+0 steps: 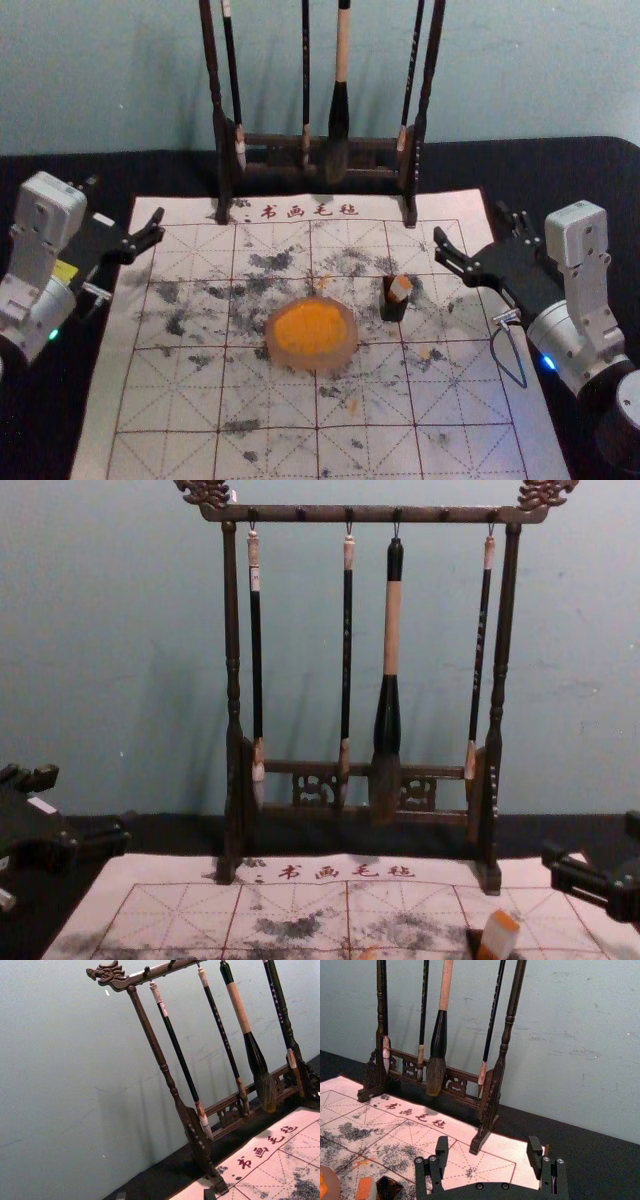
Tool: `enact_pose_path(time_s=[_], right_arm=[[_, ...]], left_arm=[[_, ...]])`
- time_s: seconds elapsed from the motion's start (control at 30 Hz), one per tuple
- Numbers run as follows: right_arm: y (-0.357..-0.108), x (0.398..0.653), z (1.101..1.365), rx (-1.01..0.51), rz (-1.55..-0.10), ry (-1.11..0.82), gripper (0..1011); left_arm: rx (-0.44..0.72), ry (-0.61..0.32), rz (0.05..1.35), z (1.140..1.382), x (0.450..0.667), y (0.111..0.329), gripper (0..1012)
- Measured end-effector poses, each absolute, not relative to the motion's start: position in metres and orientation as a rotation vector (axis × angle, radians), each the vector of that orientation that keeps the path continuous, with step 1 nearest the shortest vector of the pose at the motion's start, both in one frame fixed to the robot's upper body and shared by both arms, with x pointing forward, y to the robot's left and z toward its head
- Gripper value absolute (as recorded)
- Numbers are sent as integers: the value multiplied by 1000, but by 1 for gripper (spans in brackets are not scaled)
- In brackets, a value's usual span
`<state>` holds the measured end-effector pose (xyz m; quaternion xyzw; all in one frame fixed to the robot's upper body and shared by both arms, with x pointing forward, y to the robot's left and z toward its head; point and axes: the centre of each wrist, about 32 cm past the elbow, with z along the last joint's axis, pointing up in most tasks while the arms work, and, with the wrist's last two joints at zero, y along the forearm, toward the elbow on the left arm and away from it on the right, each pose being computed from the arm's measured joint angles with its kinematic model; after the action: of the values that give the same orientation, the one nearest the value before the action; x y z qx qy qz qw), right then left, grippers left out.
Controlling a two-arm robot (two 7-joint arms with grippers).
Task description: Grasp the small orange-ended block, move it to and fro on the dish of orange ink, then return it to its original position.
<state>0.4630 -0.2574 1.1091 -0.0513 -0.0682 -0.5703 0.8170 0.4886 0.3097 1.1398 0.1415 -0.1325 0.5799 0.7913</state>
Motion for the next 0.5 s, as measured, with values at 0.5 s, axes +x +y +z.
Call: enact_pose_path(time_s=[0.5], right_arm=[[-257,463,1109,-109,-1216,-145,1002]], left_arm=[[304,-285,1248,1140,489,310,1001]])
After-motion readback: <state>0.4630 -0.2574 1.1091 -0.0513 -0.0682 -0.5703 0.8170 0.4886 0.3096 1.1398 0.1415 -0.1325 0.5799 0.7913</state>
